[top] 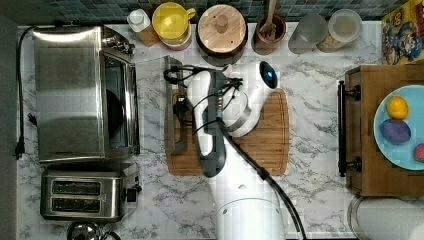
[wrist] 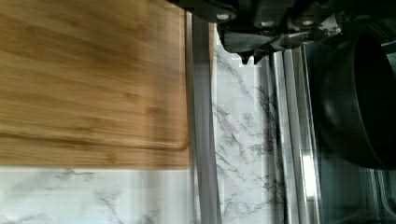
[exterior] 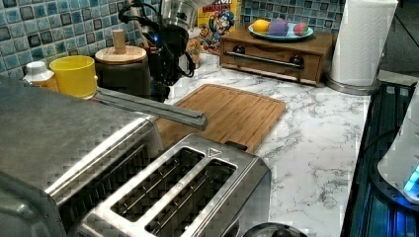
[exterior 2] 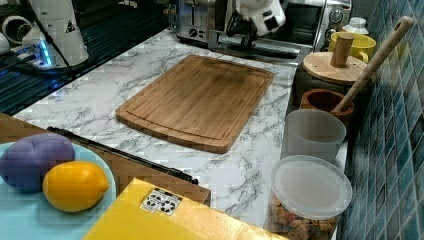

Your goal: Close the oven.

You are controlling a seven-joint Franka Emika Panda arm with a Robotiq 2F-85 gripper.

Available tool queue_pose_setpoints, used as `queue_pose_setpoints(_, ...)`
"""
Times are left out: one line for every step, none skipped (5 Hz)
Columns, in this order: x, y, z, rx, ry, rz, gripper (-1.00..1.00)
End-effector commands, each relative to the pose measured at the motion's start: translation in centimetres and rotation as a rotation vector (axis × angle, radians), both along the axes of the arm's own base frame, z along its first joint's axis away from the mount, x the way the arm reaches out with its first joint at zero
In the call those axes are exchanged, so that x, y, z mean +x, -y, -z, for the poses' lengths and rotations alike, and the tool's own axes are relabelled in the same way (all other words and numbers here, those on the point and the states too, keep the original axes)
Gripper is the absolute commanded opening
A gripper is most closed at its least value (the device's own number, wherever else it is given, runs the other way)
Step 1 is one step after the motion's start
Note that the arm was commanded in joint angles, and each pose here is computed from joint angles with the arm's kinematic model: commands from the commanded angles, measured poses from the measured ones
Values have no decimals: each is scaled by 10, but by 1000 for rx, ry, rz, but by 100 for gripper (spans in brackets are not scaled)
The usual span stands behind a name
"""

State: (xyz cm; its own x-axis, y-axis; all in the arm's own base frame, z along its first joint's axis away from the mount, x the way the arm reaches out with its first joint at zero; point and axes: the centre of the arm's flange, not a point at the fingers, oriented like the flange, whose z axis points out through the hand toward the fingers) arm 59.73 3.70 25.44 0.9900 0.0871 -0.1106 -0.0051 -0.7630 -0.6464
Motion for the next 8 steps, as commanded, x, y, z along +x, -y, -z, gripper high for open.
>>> queue_pose_setpoints(6,-246,-170,-244,256,-263,-100)
queue_pose_setpoints(5,-256,-186,-282,268,-239,-100)
queue_pose_setpoints(-2,-266,-207,-292,306,-241,-100)
queue_pose_setpoints(-16,-276,-230,-282,360,-232,-100)
queue_pose_setpoints(-25,-304,-245,-342,383,-288,-100)
queue_pose_setpoints(-37,-327,-250,-400,418,-294,-100)
queue_pose_setpoints(-42,-343,-250,-451,435,-295,-100)
queue_pose_setpoints(-39,-337,-258,-450,441,-253,-100)
